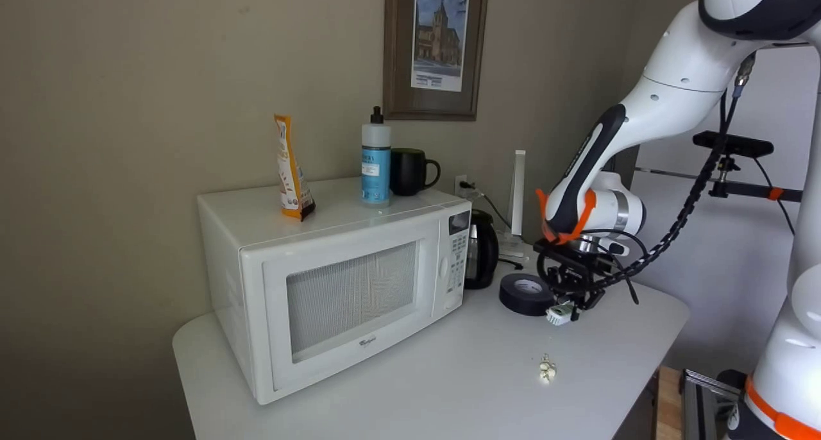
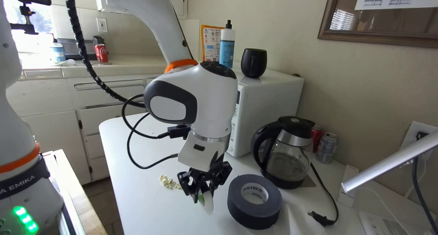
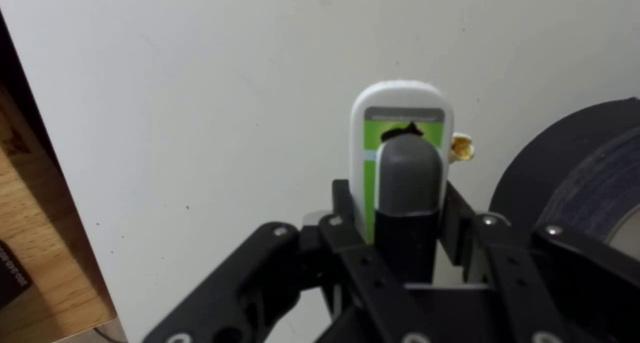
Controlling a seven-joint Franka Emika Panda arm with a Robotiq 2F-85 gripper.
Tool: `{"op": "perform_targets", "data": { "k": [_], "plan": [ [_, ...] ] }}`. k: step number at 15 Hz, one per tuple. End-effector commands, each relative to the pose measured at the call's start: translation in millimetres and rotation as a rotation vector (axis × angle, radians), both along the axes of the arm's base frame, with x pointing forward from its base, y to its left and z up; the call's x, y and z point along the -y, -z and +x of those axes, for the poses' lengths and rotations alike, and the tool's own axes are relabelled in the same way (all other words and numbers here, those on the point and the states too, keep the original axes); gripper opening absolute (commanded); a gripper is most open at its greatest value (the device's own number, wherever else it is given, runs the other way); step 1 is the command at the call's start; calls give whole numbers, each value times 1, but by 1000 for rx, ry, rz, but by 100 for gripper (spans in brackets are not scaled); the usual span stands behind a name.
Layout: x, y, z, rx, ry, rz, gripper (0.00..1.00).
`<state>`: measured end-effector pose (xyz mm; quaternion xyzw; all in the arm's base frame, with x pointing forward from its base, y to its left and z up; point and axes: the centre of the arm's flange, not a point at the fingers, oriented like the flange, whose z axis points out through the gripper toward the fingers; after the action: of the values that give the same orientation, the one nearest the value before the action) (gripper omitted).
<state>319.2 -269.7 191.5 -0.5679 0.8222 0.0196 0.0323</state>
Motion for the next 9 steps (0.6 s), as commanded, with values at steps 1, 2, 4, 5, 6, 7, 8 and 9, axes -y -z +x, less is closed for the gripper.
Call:
{"op": "perform_targets", "data": {
  "k": [1, 2, 4, 5, 6, 7, 8, 9],
  "plan": [
    [12, 22, 18, -18, 65, 24, 18],
    [13, 27, 21, -21, 70, 31, 18],
    [13, 39, 26, -45, 85, 39, 18],
    [12, 44, 27, -57, 94, 38, 18],
    [12, 50, 29, -67, 101, 38, 18],
    [10, 55, 29, -72, 107, 36, 18],
    [8, 57, 29, -73, 118, 31, 18],
    [2, 56, 27, -69, 125, 19, 68]
  ]
}}
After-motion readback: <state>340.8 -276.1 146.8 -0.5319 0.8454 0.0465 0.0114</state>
